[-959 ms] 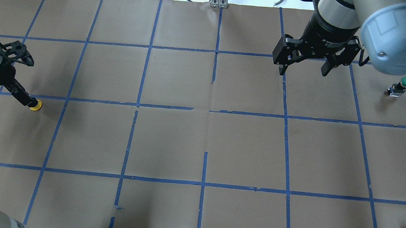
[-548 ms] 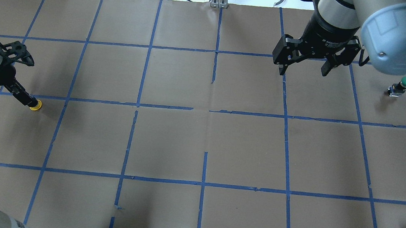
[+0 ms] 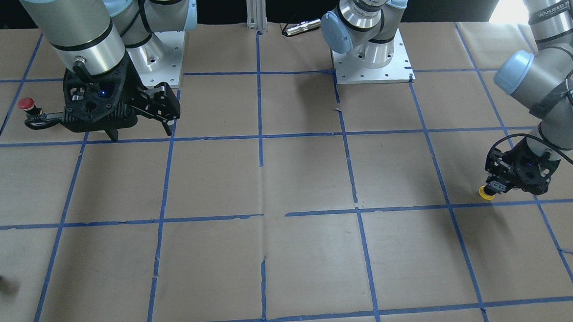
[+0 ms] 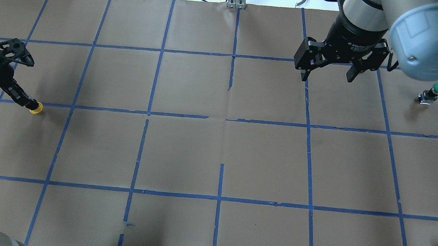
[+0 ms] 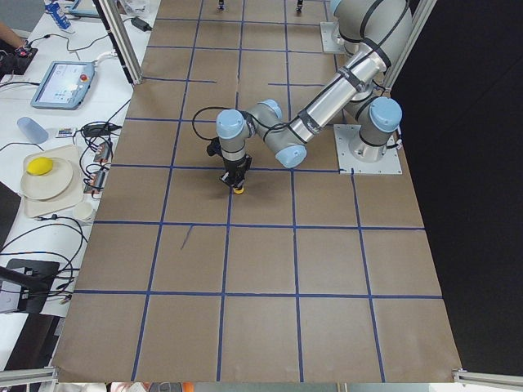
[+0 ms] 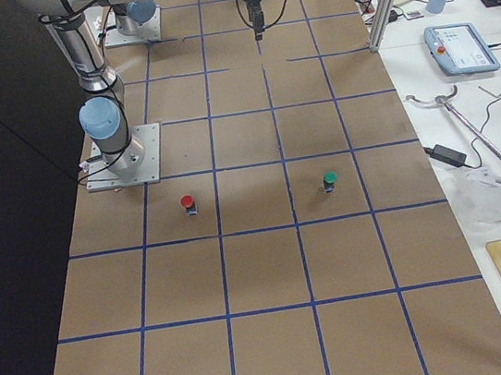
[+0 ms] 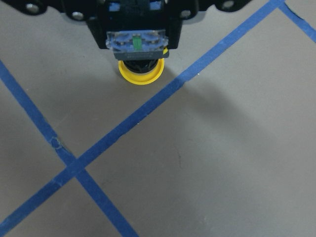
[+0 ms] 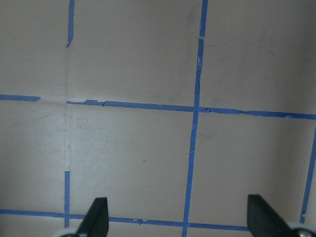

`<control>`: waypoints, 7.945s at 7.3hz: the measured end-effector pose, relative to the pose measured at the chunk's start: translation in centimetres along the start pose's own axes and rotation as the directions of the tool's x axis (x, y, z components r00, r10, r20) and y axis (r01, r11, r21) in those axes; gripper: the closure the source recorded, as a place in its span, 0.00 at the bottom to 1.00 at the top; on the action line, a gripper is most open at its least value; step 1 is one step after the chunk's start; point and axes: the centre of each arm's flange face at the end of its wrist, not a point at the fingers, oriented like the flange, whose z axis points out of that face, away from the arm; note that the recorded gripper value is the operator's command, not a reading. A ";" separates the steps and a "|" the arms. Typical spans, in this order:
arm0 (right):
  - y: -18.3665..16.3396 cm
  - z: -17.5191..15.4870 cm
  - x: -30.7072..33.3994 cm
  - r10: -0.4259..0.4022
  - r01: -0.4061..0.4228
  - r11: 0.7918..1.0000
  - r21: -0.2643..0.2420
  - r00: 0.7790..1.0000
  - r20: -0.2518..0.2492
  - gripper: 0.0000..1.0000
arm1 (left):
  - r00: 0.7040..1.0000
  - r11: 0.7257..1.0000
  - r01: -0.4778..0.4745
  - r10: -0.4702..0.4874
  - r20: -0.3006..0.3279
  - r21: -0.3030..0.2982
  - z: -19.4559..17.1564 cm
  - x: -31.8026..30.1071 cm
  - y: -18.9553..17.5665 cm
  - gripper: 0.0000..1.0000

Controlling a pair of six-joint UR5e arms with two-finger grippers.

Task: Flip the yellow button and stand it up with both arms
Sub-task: 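Raise the button with the left gripper while the right gripper swings over, then close the right gripper on the yellow cap held by the left gripper, then open the left gripper and pull it back from the button, then carry the button with the right gripper and lower it cap-up onto the table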

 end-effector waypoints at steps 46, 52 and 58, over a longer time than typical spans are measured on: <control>-0.8 0.7 -1.8 0.361 -0.181 0.925 -0.335 0.140 0.922 0.66 | 0.000 0.667 0.727 -0.236 -0.972 -0.162 -23.2 27.9 -19.1 0.11; 0.3 3.4 -0.8 -0.031 -0.039 0.997 0.069 0.604 0.796 0.66 | 0.269 0.634 0.760 -0.503 -0.821 -0.139 -21.1 21.5 -15.9 0.05; 3.2 11.5 5.6 -0.790 0.787 0.602 0.134 0.562 0.245 0.70 | 0.745 0.777 0.628 -0.616 -0.255 -0.044 -19.1 19.1 -20.4 0.01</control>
